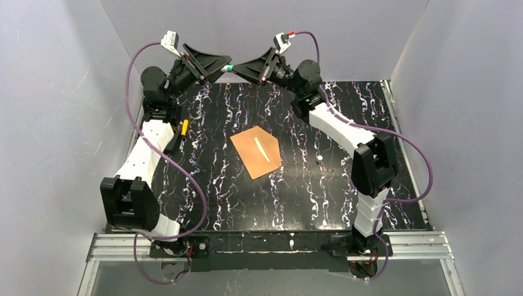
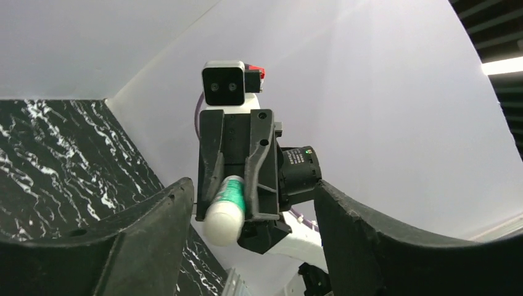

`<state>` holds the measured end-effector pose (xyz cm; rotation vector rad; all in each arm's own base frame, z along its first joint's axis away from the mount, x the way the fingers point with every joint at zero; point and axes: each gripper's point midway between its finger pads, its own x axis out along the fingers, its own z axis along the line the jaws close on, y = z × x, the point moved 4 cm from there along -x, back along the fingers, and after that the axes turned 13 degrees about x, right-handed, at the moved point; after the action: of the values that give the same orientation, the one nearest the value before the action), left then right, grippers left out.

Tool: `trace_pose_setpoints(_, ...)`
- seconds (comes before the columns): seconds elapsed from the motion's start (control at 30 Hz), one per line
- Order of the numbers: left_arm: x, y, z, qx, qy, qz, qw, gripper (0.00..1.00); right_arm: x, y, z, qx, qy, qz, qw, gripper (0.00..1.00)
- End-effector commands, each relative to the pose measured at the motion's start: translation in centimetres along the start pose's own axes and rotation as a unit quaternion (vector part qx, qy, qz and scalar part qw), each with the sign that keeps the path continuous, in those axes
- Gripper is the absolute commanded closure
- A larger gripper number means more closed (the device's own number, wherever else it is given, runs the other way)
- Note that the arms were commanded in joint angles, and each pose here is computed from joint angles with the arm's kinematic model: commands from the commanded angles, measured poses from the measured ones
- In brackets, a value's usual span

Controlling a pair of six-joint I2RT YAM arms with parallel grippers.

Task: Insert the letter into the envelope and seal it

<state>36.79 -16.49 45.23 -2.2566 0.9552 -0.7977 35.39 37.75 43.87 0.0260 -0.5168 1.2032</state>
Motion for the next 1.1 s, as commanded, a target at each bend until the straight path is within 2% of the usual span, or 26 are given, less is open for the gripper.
trace_pose_setpoints(0.0, -1.9, 0.1, -0.5, 0.024, -0.025, -0.011, 0.999, 0.23, -2.3, -0.8, 0.4, -0.048, 0.040, -0.023, 0.998, 0.99)
trace_pose_setpoints(0.07, -2.9, 1.0, 1.3, 0.010, -0.064, 0.007, 0.998, 0.18, -3.6, -1.3, -0.6, -0.058, 0.071, -0.038, 0.995, 0.99)
trace_pose_setpoints(0.13, -4.0, 2.2, 2.9, 0.013, -0.093, 0.027, 0.995, 0.04, -4.8, -1.8, -1.7, -0.065, 0.104, -0.047, 0.991, 0.99)
trace_pose_setpoints(0.27, -7.4, 5.2, 7.0, 0.028, -0.201, 0.069, 0.977, 0.02, -7.4, -1.6, -5.4, -0.113, 0.202, -0.038, 0.972, 0.99)
trace_pose_setpoints(0.33, -9.9, 6.6, 9.3, 0.064, -0.294, 0.103, 0.948, 0.02, -9.4, -1.1, -8.4, -0.147, 0.289, -0.017, 0.946, 0.99)
trace_pose_setpoints(0.43, -13.7, 7.8, 12.0, 0.102, -0.412, 0.144, 0.894, 0.02, -13.3, 0.2, -12.4, -0.187, 0.411, 0.013, 0.892, 0.99)
trace_pose_setpoints(0.47, -14.7, 8.3, 12.5, 0.100, -0.438, 0.169, 0.877, 0.02, -14.1, 0.7, -13.4, -0.201, 0.438, 0.023, 0.876, 0.99)
trace_pose_setpoints(0.5, -14.8, 8.3, 12.8, 0.096, -0.443, 0.184, 0.872, 0.02, -14.8, 1.4, -14.2, -0.212, 0.460, 0.036, 0.861, 0.99)
trace_pose_setpoints(0.53, -14.8, 8.7, 12.7, 0.081, -0.440, 0.206, 0.870, 0.02, -15.4, 2.2, -15.0, -0.221, 0.480, 0.050, 0.847, 0.99)
trace_pose_setpoints(0.6, -14.1, 9.8, 12.6, 0.036, -0.410, 0.230, 0.882, 0.02, -16.3, 3.8, -16.4, -0.231, 0.508, 0.074, 0.826, 0.99)
trace_pose_setpoints(0.67, -13.3, 10.9, 13.1, 0.002, -0.383, 0.227, 0.895, 0.02, -16.8, 5.3, -17.7, -0.234, 0.524, 0.092, 0.814, 0.99)
trace_pose_setpoints(0.77, -12.8, 13.5, 15.0, -0.049, -0.385, 0.231, 0.892, 0.02, -17.2, 7.2, -19.5, -0.226, 0.539, 0.117, 0.803, 0.99)
trace_pose_setpoints(0.8, -12.9, 14.6, 15.7, -0.073, -0.393, 0.243, 0.884, 0.03, -17.3, 7.8, -20.0, -0.224, 0.544, 0.125, 0.799, 0.99)
trace_pose_setpoints(0.9, -12.0, 17.4, 17.5, -0.157, -0.388, 0.275, 0.866, 0.29, -17.5, 9.0, -21.5, -0.223, 0.555, 0.142, 0.788, 0.99)
trace_pose_setpoints(0.97, -10.7, 18.5, 18.5, -0.179, -0.375, 0.288, 0.863, 0.44, -17.6, 9.2, -22.2, -0.227, 0.563, 0.144, 0.782, 0.99)
trace_pose_setpoints(1.0, -10.0, 19.1, 18.9, -0.183, -0.369, 0.298, 0.861, 0.49, -17.5, 9.3, -22.5, -0.229, 0.564, 0.143, 0.780, 0.99)
trace_pose_setpoints(1.07, -8.2, 19.8, 19.6, -0.181, -0.354, 0.310, 0.864, 0.51, -17.2, 9.3, -23.1, -0.233, 0.565, 0.143, 0.779, 0.99)
